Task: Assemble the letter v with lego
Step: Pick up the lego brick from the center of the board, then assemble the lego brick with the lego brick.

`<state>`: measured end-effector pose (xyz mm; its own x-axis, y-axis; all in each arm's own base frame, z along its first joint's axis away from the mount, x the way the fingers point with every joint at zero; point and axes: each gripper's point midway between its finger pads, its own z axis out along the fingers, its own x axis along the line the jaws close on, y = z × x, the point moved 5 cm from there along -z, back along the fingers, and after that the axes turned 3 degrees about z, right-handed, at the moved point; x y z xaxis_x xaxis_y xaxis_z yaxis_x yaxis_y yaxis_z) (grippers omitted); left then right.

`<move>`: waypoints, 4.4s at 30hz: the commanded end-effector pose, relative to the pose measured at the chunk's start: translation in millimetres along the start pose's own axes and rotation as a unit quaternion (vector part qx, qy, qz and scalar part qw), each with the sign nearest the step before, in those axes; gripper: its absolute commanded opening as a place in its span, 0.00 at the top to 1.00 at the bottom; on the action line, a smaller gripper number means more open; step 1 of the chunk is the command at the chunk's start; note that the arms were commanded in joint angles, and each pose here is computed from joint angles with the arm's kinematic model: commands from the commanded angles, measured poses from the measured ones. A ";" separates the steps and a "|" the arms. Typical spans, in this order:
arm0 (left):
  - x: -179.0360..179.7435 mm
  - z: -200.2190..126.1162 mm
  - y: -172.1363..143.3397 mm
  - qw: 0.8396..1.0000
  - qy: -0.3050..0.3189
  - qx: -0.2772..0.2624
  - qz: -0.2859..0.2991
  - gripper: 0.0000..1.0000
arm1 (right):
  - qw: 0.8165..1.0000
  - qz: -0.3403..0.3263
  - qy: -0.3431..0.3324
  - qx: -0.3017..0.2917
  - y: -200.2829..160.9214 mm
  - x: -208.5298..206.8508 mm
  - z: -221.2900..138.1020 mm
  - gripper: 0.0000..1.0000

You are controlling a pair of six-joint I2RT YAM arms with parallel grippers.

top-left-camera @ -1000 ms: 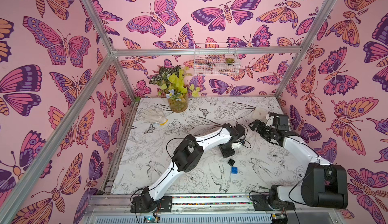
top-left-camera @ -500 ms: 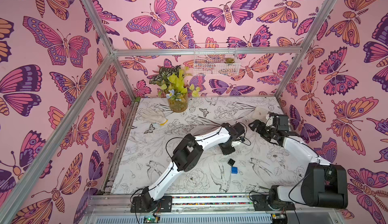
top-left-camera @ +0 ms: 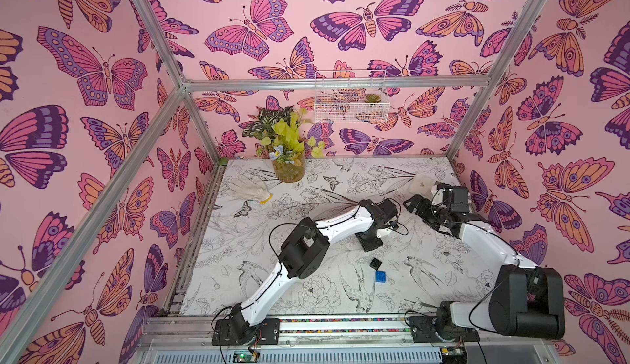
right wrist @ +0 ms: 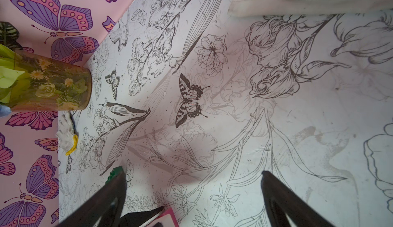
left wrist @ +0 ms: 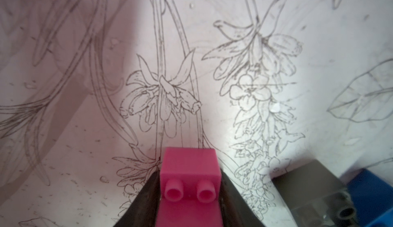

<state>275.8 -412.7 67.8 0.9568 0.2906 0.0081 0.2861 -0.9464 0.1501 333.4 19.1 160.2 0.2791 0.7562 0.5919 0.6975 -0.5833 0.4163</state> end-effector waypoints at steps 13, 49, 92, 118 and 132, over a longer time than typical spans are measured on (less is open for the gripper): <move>-4.5 27.3 -16.8 0.999 -0.026 0.028 -0.019 0.64 | 1.000 -0.004 0.006 0.005 -4.9 2.0 -1.2 0.01; 17.1 -36.3 -59.9 0.997 -0.010 0.002 -0.072 0.76 | 0.994 -0.083 0.037 0.067 -29.1 44.0 22.8 0.01; 116.4 -46.3 -147.6 0.986 0.020 0.049 -0.155 0.75 | 0.923 -0.265 0.147 0.236 -137.6 137.3 65.8 0.01; 108.5 -14.1 -163.3 0.984 0.004 0.081 -0.156 0.75 | 0.921 -0.272 0.157 0.229 -141.0 140.2 50.0 0.01; 104.0 1.2 -178.4 0.982 0.035 0.136 -0.123 0.75 | 0.920 -0.273 0.158 0.231 -143.6 138.4 45.3 0.01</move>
<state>339.9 -235.8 86.4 0.8386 0.5411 0.0637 0.5371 -0.8406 0.0697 308.1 221.4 149.1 -0.3360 0.7356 0.5883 0.9081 0.0871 0.4097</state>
